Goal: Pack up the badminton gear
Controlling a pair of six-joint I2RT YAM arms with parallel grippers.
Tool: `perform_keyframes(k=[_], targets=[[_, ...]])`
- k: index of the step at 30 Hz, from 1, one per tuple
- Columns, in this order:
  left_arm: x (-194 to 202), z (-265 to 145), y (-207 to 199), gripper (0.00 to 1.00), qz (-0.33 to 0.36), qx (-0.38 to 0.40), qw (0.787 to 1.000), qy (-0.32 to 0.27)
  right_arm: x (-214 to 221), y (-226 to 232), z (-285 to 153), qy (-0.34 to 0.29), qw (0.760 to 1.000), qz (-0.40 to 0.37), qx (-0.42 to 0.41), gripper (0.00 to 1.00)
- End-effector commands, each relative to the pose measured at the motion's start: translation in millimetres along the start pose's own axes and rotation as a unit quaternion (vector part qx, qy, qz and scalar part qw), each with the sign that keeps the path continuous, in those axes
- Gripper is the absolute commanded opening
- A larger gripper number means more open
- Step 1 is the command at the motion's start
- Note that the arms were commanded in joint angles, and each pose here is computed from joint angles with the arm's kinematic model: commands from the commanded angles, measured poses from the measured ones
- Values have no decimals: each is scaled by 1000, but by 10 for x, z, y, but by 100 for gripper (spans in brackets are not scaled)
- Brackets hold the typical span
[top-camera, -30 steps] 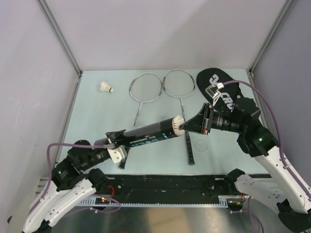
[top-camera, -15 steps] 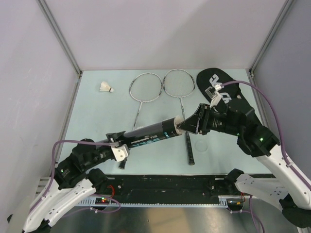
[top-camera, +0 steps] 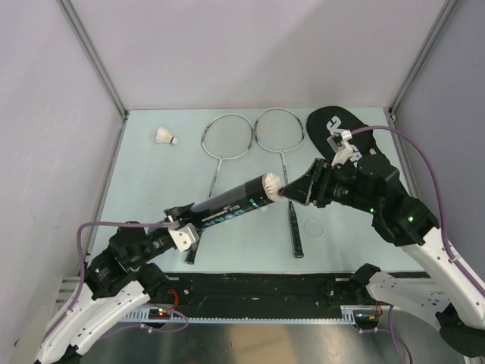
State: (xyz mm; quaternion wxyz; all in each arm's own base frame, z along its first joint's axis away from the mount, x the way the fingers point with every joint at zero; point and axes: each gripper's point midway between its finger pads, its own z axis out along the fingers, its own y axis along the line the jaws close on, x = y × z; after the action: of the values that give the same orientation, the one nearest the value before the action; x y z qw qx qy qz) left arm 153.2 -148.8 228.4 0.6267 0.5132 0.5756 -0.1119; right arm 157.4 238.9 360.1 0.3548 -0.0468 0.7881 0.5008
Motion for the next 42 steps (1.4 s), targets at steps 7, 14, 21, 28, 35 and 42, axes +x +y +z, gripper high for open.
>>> perform_keyframes(k=[7, 14, 21, 28, 35, 42], targets=[[-303, -54, 93, 36, 3, -21, 997, -71, -40, 224, 319, 32, 998, -20, -53, 61], [-279, -35, 108, 36, 5, -23, 998, -63, 129, 228, 430, 61, 996, -30, -52, 50], [-109, -15, 275, 35, -12, -70, 997, -15, -95, 261, 248, 1, 998, -34, -47, 60], [189, -76, 471, 36, -66, -157, 985, 43, -531, 221, 44, -104, 991, -76, -27, 72], [364, -252, 657, 35, -138, -257, 955, 51, -794, -309, 265, -120, 975, -177, 62, 75], [86, -568, 802, 35, -164, -316, 932, -74, -500, -888, 945, 14, 961, -265, 83, 74]])
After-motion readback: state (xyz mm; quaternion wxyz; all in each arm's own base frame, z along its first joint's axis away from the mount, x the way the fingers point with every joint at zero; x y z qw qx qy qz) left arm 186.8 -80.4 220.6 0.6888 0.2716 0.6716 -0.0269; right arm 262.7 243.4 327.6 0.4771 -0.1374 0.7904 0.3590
